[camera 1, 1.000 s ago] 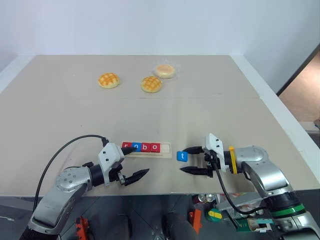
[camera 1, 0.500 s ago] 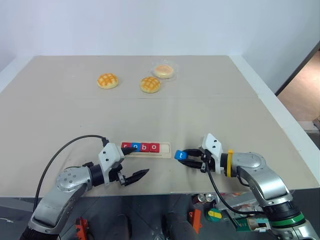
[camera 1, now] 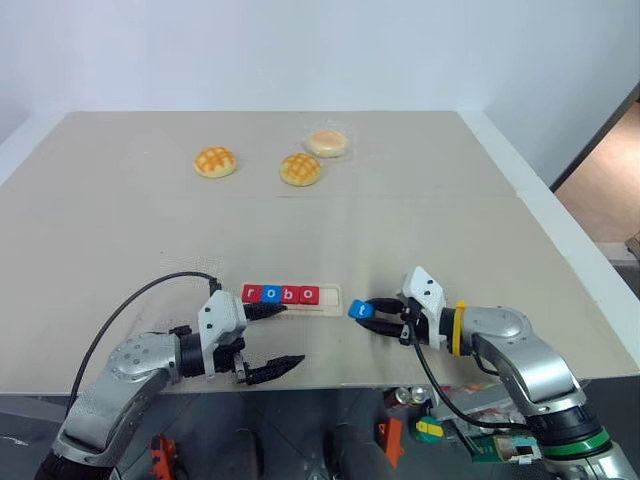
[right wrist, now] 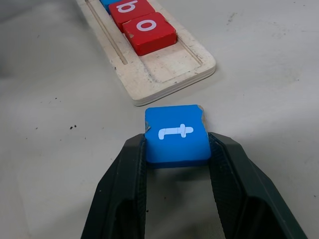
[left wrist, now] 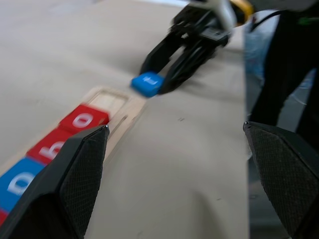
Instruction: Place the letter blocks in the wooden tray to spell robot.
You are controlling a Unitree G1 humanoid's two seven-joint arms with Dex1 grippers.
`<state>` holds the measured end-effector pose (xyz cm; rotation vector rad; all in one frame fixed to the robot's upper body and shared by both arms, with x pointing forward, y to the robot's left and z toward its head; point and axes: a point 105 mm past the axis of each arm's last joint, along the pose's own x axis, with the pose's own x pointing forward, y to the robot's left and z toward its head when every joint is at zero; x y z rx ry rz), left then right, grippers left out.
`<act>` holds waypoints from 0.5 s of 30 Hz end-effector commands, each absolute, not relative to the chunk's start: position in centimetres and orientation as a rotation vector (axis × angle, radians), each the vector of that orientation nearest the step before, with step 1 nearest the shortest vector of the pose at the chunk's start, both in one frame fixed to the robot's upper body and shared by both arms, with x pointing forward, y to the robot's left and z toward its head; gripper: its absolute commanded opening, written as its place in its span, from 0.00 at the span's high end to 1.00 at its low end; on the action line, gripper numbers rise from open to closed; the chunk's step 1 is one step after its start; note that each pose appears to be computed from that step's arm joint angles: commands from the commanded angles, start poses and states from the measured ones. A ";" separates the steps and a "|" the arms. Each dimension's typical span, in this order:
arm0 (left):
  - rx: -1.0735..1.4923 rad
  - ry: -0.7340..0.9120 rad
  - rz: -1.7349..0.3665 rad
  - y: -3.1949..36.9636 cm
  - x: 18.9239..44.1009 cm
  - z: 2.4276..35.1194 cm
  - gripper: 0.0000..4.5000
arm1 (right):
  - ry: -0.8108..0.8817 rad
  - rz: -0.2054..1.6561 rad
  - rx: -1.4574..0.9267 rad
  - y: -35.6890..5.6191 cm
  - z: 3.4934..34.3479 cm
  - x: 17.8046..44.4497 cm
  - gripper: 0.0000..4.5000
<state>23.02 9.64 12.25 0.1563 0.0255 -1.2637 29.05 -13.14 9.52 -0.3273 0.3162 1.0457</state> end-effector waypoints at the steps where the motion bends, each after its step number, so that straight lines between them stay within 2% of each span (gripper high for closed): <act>1: 0.194 -0.025 -1.297 9.6 22.6 13.3 0.00 | 0.277 1.066 -0.372 -12.7 11.0 29.6 0.73; 8: 0.188 -0.028 -1.224 10.4 22.7 13.2 0.00 | 0.164 1.200 -0.404 -8.5 15.0 30.9 0.73; 11: 0.173 -0.034 -1.192 10.4 22.8 13.3 0.00 | 0.168 1.257 -0.422 -7.2 15.2 31.2 0.73; 15: 0.173 -0.044 -1.175 10.2 22.8 13.3 0.00 | 0.203 1.312 -0.492 -7.0 13.9 31.5 0.73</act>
